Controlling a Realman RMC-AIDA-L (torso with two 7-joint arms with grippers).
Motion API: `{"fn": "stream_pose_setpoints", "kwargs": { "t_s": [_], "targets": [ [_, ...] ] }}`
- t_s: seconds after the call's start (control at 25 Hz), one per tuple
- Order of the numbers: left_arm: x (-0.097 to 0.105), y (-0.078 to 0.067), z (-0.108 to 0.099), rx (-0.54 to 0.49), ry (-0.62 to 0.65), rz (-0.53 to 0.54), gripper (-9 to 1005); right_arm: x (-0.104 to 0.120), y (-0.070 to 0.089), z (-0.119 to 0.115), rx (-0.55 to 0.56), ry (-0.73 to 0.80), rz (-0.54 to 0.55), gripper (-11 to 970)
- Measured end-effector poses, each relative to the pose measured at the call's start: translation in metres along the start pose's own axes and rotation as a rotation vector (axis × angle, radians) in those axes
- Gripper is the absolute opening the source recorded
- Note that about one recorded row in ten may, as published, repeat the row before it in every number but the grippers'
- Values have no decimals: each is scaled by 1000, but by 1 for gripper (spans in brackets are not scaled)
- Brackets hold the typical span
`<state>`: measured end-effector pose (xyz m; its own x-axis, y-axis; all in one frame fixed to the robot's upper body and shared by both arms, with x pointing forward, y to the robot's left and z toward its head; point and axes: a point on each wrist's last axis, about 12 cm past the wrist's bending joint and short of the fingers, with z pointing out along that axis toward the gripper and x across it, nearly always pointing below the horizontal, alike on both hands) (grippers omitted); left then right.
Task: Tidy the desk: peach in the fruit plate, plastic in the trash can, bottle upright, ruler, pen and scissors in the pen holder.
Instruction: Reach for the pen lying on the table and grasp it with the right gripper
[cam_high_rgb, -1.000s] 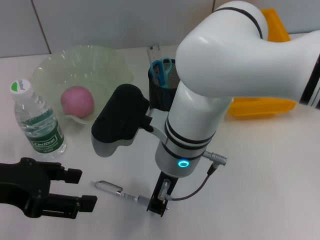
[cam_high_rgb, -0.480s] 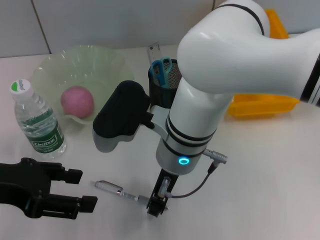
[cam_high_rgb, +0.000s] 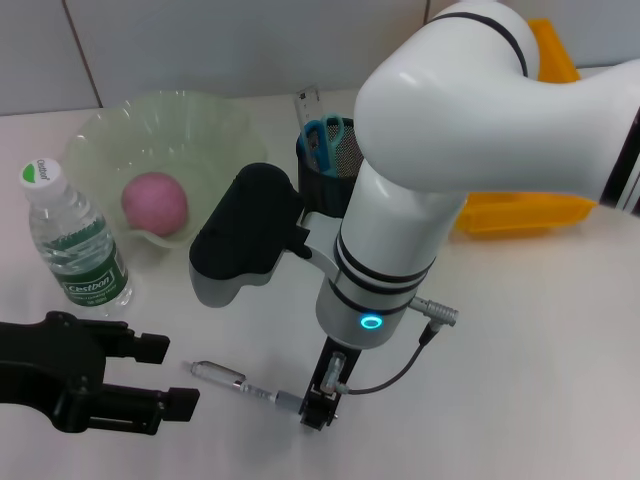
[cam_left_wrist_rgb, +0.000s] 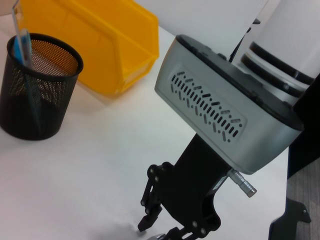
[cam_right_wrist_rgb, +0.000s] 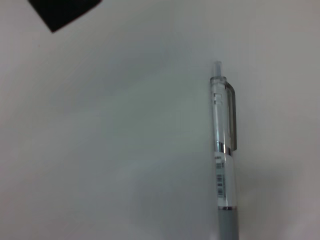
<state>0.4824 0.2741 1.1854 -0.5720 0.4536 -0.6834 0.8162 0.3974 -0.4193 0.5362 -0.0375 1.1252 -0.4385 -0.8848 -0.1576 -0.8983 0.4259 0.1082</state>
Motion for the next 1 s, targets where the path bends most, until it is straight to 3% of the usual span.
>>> {"fn": "stream_pose_setpoints", "kwargs": {
  "t_s": [0.64,0.84,1.0],
  "targets": [
    [0,0,0,0,-3,4,786,0,3,2,-2,4,-14,304],
    [0,0,0,0,-3,4,786,1,5,3,0,10,-22,165],
    [-1,0,0,0,-3,4,786,1,5,3,-1,10,-22,157]
  ]
}}
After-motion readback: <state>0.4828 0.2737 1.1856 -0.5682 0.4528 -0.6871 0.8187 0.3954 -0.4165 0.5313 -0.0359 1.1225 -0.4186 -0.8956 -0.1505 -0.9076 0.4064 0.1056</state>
